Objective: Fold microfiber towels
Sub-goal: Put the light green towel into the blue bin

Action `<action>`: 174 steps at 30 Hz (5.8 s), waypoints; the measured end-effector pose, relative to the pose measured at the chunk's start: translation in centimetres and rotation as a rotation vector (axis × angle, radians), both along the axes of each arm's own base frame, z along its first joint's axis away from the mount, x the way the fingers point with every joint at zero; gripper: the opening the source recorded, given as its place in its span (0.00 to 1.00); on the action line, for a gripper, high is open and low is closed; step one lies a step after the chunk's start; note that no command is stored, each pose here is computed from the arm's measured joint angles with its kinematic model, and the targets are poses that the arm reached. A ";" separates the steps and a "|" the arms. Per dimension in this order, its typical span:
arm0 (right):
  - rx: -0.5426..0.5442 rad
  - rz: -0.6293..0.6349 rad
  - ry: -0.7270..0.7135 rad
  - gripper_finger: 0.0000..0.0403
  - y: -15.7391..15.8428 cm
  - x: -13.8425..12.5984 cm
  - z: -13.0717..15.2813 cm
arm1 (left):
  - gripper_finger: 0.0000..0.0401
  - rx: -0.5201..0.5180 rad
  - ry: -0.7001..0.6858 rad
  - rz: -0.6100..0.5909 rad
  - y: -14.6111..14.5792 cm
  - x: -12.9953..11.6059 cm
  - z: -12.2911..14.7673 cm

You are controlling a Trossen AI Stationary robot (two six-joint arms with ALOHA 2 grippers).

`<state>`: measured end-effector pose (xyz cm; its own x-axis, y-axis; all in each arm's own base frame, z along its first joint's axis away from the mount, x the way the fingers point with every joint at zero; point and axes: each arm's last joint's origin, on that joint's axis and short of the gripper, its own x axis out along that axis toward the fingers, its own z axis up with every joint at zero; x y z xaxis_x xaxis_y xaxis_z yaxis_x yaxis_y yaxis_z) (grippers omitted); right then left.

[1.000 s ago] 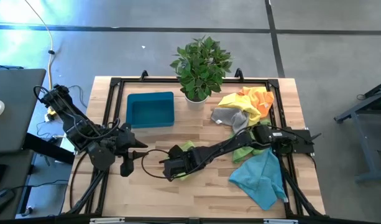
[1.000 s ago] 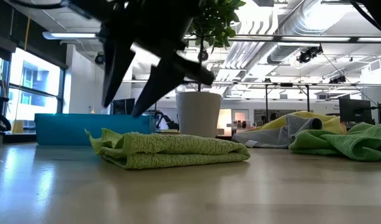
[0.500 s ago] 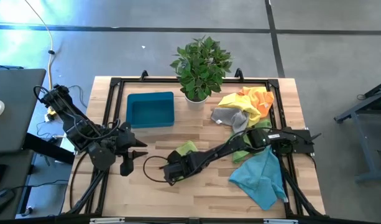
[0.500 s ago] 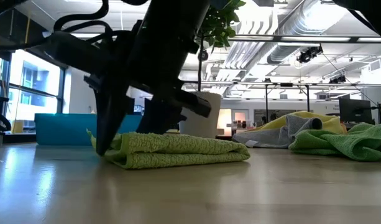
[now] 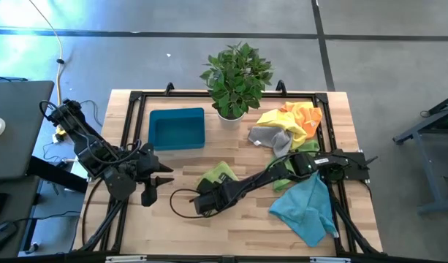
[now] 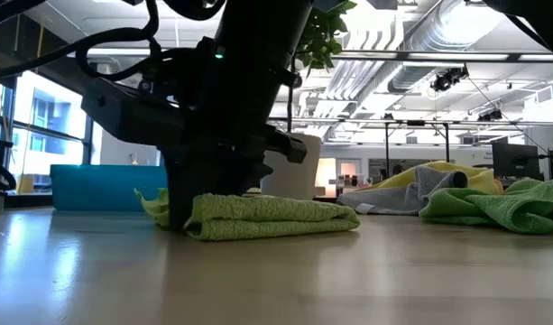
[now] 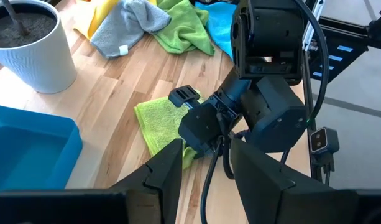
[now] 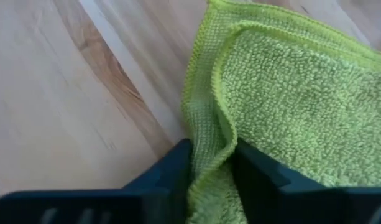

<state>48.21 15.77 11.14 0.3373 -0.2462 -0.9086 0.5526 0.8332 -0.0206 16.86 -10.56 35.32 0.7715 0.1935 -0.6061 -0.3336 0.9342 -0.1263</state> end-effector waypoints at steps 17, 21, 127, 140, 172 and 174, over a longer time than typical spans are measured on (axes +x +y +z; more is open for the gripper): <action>0.129 0.103 0.019 0.01 -0.4 1.4 3.6 | 0.32 0.026 0.050 -0.067 0.0 -0.1 -0.2; 0.166 0.161 0.006 0.00 -1.1 1.9 6.2 | 0.32 0.020 0.102 -0.118 -0.1 -0.3 -0.4; -0.007 0.426 -0.288 0.35 -5.9 -8.5 28.7 | 0.01 0.372 0.496 -0.292 2.1 6.5 -5.6; -0.240 0.347 0.012 0.34 -6.2 -13.9 29.0 | 0.00 0.503 0.587 -0.053 10.9 4.2 -2.8; -0.104 -0.028 -0.069 0.34 -10.2 -22.4 18.7 | 0.02 0.448 0.640 0.080 30.2 1.1 -4.1; -0.108 -0.029 -0.069 0.34 -10.2 -22.4 18.7 | 0.02 0.447 0.638 0.097 31.0 1.1 -4.4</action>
<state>25.85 5.61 29.85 0.3899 -0.3518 -0.8510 0.5794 0.8120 -0.0702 17.96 20.41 30.96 0.2677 0.5720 -0.7753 -0.2976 0.8145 0.4981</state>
